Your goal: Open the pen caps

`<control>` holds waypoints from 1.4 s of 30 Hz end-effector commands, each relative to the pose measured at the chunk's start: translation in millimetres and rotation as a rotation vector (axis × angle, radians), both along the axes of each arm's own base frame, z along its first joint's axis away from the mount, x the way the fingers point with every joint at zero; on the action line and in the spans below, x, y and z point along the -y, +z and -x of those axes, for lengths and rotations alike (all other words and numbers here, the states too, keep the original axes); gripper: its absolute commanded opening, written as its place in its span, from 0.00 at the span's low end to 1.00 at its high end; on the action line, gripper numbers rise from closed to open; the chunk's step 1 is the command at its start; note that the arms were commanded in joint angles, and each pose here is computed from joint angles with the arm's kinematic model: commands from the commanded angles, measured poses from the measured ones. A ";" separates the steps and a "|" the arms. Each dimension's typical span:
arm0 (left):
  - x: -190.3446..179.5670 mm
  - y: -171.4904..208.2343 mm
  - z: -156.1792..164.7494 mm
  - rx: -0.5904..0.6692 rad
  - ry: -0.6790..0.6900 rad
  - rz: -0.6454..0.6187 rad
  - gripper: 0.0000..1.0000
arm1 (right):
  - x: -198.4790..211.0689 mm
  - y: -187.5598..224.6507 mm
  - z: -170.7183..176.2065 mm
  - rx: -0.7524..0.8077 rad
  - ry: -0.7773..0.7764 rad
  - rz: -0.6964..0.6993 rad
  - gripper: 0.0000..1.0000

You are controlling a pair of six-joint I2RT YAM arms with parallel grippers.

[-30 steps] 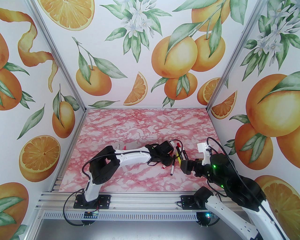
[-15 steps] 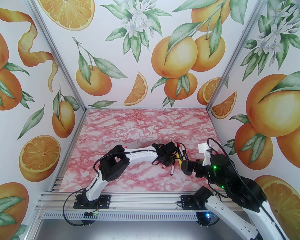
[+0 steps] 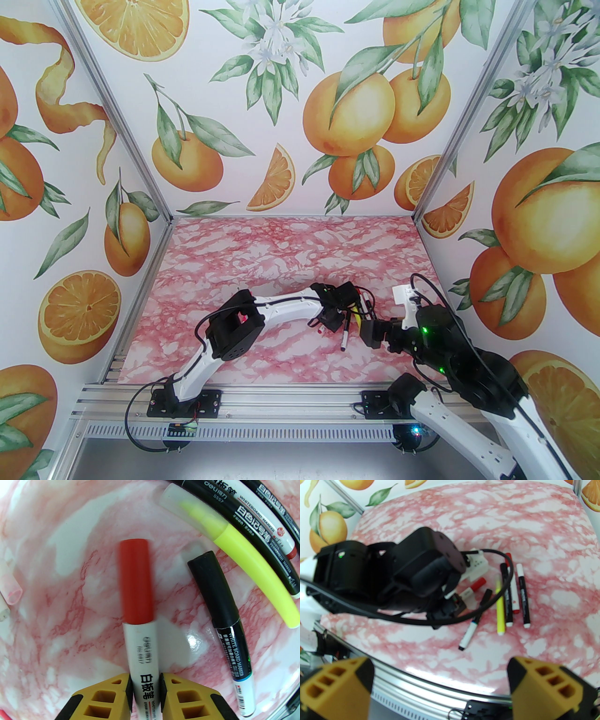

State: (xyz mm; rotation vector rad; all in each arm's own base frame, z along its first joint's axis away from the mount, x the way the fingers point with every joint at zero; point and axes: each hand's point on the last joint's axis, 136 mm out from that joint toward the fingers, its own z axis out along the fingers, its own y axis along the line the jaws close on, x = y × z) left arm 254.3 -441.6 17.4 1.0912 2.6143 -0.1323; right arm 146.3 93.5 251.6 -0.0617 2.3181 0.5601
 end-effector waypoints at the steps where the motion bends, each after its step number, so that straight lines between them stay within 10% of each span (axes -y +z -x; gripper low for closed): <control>1: -15.6 -12.9 1.1 0.001 -0.022 -0.107 0.24 | -6.0 3.1 -4.9 0.018 0.016 -0.009 1.00; 14: -18.1 60.2 14.3 0.013 -0.007 0.138 0.17 | -27.5 8.9 -13.9 0.050 0.038 -0.146 0.98; 25: -80.3 118.4 29.5 -0.041 0.148 0.509 0.17 | -64.4 4.1 -32.5 0.032 0.080 -0.320 0.79; 42: -95.4 177.6 65.5 -0.067 0.024 0.935 0.18 | -113.2 -8.0 -97.4 -0.034 -0.018 -0.472 0.58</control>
